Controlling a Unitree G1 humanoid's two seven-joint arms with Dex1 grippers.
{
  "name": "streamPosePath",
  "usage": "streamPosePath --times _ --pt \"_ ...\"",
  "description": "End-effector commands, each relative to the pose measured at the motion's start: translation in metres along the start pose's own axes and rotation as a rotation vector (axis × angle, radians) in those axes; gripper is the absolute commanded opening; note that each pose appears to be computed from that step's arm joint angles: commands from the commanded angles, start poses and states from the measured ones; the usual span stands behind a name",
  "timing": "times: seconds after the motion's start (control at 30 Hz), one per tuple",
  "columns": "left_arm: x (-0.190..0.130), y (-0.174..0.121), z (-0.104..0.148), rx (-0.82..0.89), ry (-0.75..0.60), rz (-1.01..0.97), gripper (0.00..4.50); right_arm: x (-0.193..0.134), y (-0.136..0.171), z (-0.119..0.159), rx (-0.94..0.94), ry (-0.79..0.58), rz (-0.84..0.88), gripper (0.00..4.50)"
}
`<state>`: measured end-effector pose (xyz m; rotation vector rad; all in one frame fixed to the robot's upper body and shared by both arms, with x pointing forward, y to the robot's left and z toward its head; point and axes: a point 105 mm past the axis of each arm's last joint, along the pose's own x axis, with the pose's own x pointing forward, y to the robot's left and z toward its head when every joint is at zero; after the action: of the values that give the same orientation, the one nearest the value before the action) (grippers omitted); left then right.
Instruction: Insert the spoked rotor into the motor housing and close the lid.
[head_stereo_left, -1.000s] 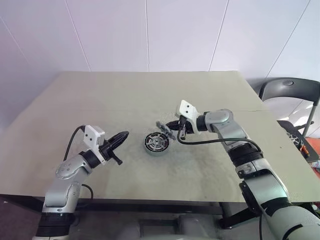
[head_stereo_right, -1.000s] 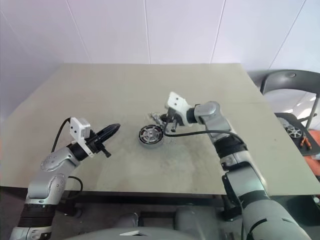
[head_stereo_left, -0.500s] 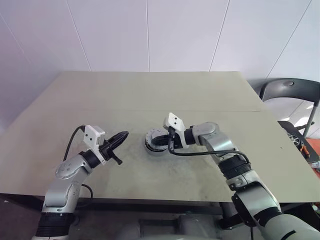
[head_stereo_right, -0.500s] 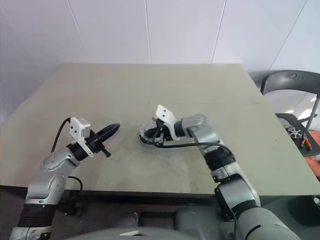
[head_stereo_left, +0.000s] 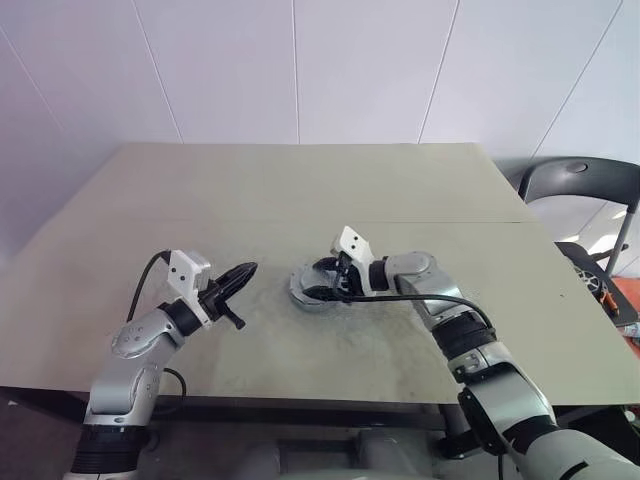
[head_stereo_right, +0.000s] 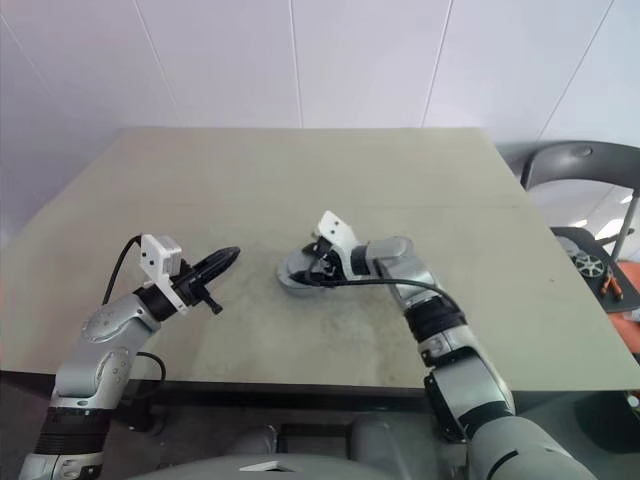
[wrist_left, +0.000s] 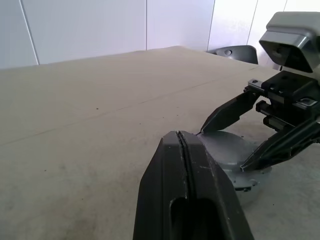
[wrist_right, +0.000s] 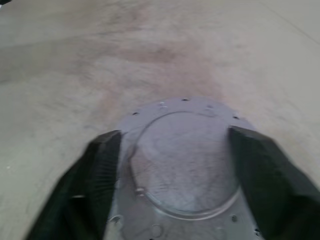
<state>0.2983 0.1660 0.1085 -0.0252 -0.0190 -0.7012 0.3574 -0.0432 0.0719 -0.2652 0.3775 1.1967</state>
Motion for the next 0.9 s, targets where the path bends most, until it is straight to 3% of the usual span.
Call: streamPosePath --times 0.03,0.1,0.23,0.4,0.53,0.7,0.9 --pt "0.002 -0.001 0.014 0.044 -0.032 -0.011 0.0 -0.001 -0.003 -0.012 0.009 0.062 -0.009 4.46" --pt "0.002 -0.002 0.014 0.044 -0.032 -0.011 0.0 0.001 0.002 -0.007 0.044 0.028 0.014 4.46" --pt "0.002 -0.001 0.013 0.044 -0.029 -0.008 0.0 0.008 0.005 -0.018 0.011 0.085 -0.001 4.46" --pt "0.001 0.001 0.011 0.047 -0.023 0.001 0.0 0.012 0.014 -0.016 0.032 0.058 0.04 3.54" --pt "0.0 0.001 0.011 0.048 -0.022 0.0 0.0 0.012 0.011 -0.01 0.042 0.022 0.018 3.54" --pt "0.0 0.001 0.01 0.046 -0.018 -0.001 0.0 0.009 0.01 0.019 0.129 -0.124 0.032 3.54" --pt "0.002 0.0 0.01 0.044 -0.02 -0.006 0.0 0.01 0.008 0.009 0.084 -0.067 0.009 3.54"
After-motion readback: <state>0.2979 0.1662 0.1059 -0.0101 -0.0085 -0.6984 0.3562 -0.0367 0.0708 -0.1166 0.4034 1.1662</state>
